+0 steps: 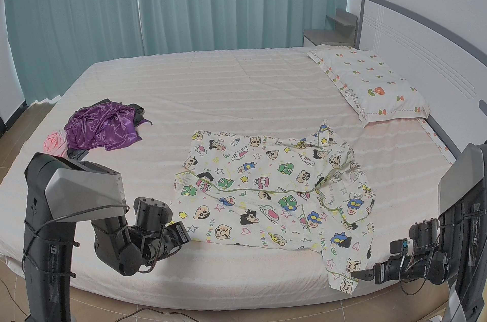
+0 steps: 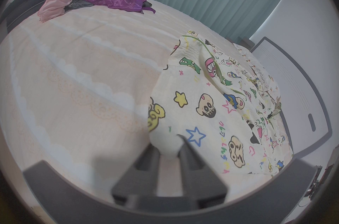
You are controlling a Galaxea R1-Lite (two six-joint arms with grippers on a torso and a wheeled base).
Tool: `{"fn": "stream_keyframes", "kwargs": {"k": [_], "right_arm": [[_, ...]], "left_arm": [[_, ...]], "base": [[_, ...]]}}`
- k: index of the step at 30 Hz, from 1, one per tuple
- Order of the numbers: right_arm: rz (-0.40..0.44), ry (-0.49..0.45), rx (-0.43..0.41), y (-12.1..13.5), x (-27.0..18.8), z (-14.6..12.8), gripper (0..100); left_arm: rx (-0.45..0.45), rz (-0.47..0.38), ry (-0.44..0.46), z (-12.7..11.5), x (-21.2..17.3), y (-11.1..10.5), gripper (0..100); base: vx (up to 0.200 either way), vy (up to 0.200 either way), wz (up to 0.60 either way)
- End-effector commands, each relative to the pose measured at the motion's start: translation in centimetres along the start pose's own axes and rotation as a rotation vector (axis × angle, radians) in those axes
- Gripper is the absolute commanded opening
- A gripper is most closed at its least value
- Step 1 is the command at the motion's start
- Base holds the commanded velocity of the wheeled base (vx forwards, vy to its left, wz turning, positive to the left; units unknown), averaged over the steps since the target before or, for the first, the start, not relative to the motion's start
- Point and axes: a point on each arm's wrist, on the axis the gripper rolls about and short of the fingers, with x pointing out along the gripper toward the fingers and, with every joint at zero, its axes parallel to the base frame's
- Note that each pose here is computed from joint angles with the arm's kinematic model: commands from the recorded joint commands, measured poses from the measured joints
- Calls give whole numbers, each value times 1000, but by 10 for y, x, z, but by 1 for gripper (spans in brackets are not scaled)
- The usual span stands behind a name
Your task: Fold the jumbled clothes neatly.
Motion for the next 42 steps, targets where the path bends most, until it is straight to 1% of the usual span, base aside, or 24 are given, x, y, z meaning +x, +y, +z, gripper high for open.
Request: {"fn": "stream_keyframes", "kwargs": {"k": [1,3,8,10,13,17,22,26,28,30,37,38,40,41,42], "right_arm": [[8,33,-14,3,0,-6,100],[14,40,-28,7,1,-6,100],[-2,52,-62,13,5,-8,100],[-32,64,-82,17,8,-10,100],[-44,70,-99,21,10,-11,100],[-37,76,-118,27,11,-12,100],[-32,78,-141,32,13,-12,100],[-15,67,-156,36,16,-12,100],[-11,39,-140,37,18,-11,100],[-13,39,-115,36,19,-12,100],[-27,41,-113,37,20,-12,100],[-27,19,-102,37,24,-8,100],[-27,7,-85,36,26,-6,100],[-21,-12,-52,37,29,-3,100],[-21,-13,-49,37,30,-2,100]], "left_arm": [[-3,6,-3,1,-1,1,0],[-6,4,-11,3,-3,1,0],[-14,-5,-31,9,-8,-1,0],[-21,-3,-58,16,-15,-2,0],[-28,0,-75,21,-18,-1,0],[-46,7,-98,29,-21,3,0],[-48,18,-89,27,-22,6,0],[-62,20,-111,34,-22,8,0],[-68,27,-113,36,-22,11,0],[-69,34,-109,35,-22,13,0],[-79,41,-115,37,-23,16,0],[-83,40,-124,40,-25,17,0],[-85,39,-125,40,-25,16,0],[-84,45,-117,38,-25,18,0],[-84,44,-116,38,-25,18,0]], "base": [[0,0,0],[0,0,0],[0,0,0],[0,0,0],[0,0,0],[0,0,0],[0,0,0],[0,0,0],[0,0,0],[0,0,0],[0,0,0],[0,0,0],[0,0,0],[0,0,0],[0,0,0]]}}
